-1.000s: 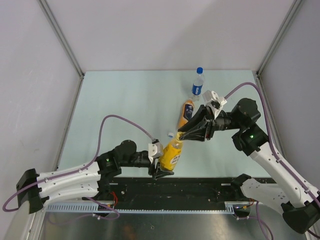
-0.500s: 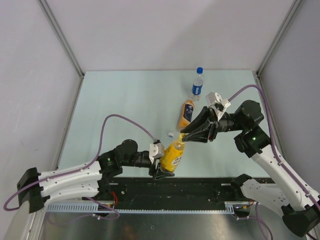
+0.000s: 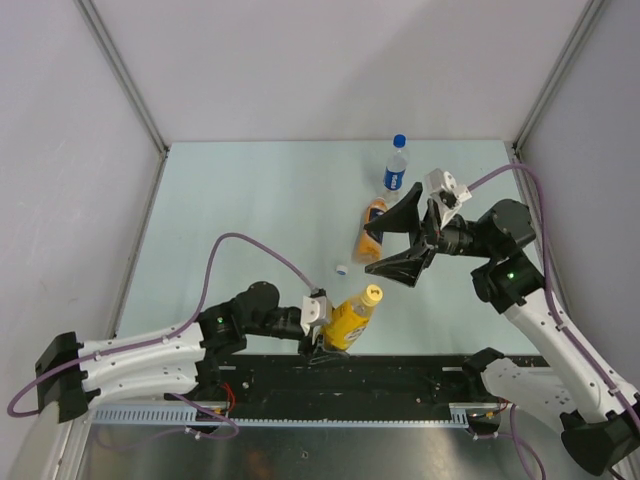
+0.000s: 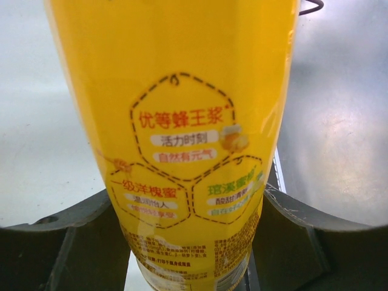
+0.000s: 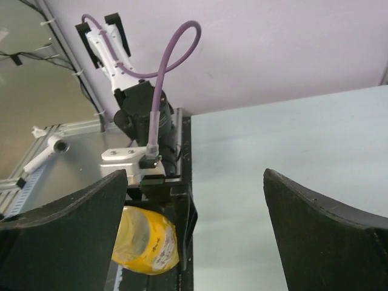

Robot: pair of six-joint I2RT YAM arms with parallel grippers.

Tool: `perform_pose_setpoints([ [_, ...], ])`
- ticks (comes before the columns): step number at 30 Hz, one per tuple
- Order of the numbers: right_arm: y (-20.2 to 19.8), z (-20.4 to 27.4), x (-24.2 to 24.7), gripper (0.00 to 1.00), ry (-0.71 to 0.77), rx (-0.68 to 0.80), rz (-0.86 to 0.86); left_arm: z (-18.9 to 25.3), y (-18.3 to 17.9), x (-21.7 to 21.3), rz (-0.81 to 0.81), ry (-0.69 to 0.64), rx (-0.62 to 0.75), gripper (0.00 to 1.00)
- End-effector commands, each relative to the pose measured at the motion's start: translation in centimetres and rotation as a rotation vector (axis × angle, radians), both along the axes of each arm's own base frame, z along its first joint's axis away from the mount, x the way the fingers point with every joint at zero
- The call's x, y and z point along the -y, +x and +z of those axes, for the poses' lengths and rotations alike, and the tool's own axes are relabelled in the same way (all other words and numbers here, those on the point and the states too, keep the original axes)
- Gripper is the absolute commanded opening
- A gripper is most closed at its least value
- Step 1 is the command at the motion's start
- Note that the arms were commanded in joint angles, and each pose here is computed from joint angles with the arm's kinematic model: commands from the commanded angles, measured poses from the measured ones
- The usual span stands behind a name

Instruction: Unscrew the bottle caps

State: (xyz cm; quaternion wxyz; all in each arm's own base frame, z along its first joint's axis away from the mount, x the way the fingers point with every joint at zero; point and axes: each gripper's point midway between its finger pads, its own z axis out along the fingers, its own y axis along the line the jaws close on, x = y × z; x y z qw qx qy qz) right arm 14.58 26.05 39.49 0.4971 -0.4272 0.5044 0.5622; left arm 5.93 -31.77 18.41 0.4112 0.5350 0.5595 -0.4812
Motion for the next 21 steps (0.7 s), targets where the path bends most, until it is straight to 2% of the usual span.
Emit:
perform_pose_setpoints([
  [1,0.0,3.2,0.9,0.98,0.087,0.092,-0.076,0.6,0.6,-0.1,0.016,-0.016,0.084,0.00],
  [7,0.8,3.7,1.0,0.99,0.112,0.060,-0.132,-0.4,4.3,-0.9,0.242,0.036,0.092,0.00],
  [15,5.3,2.1,0.5,0.99,0.110,-0.125,-0.293,-1.6,10.7,-4.1,0.661,0.144,0.122,0.00],
  [21,8.5,0.3,-0.3,0.99,0.074,-0.249,-0.445,-2.2,13.4,-6.1,0.872,0.200,0.121,0.00],
])
